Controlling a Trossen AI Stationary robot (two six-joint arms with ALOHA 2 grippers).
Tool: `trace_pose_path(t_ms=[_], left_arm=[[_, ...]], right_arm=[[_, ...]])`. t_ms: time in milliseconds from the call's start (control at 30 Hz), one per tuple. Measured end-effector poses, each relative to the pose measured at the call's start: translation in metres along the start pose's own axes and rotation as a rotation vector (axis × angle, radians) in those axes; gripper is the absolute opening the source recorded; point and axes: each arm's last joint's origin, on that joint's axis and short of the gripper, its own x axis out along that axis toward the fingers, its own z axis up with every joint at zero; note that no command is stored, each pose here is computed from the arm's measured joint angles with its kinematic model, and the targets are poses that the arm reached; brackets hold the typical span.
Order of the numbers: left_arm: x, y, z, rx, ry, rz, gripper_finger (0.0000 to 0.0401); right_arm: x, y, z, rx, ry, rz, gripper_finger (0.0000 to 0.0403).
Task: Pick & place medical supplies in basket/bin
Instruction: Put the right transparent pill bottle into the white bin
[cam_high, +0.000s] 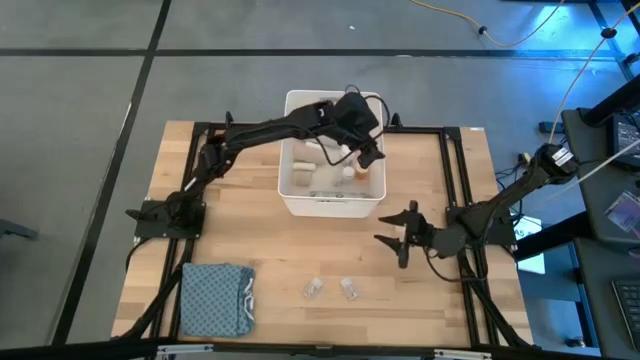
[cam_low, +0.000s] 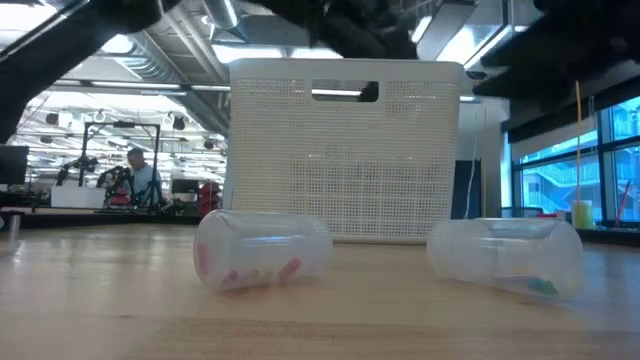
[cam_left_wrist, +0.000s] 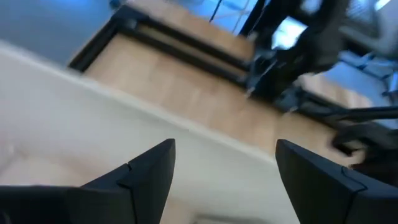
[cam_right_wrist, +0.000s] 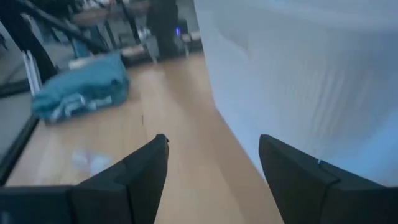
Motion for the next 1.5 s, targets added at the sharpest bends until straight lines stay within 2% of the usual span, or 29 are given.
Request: trace_pose_path(t_ms=[267,433,533,733,933,1167,1500], left_arm=[[-0.052,-0.057,0.023,0.087,-0.153,-0.096,0.0267],[-0.079,-0.088,0.028,0.112,-0.218,-0.152,0.0269],[-0.09,-0.104,0.028,0.115,-0.235,-0.183,0.0267],[-0.105,-0.13,0.024,0.117,-0.248,-0.244,0.0269],[-0.111,-0.143,0.022,0.195,-0.26,-0.264,0.0267],[-0.111,-0.144,0.021,0.149,-0.248,-0.271,0.0269],[-0.111,-0.144,0.021,0.143,-0.243,-0.279,0.0265]], right_arm=[[0.008,-0.002,0.036,0.009,-0.264,-0.005,0.025],[0.02,-0.011,0.052,-0.057,-0.397,0.001,0.025],[0.03,-0.019,0.054,-0.067,-0.417,-0.027,0.025],[0.051,-0.03,0.043,-0.06,-0.36,-0.103,0.025],[0.061,-0.032,0.036,-0.114,-0.325,-0.131,0.025],[0.061,-0.033,0.036,-0.115,-0.328,-0.131,0.025],[0.06,-0.033,0.037,-0.134,-0.351,-0.136,0.025]])
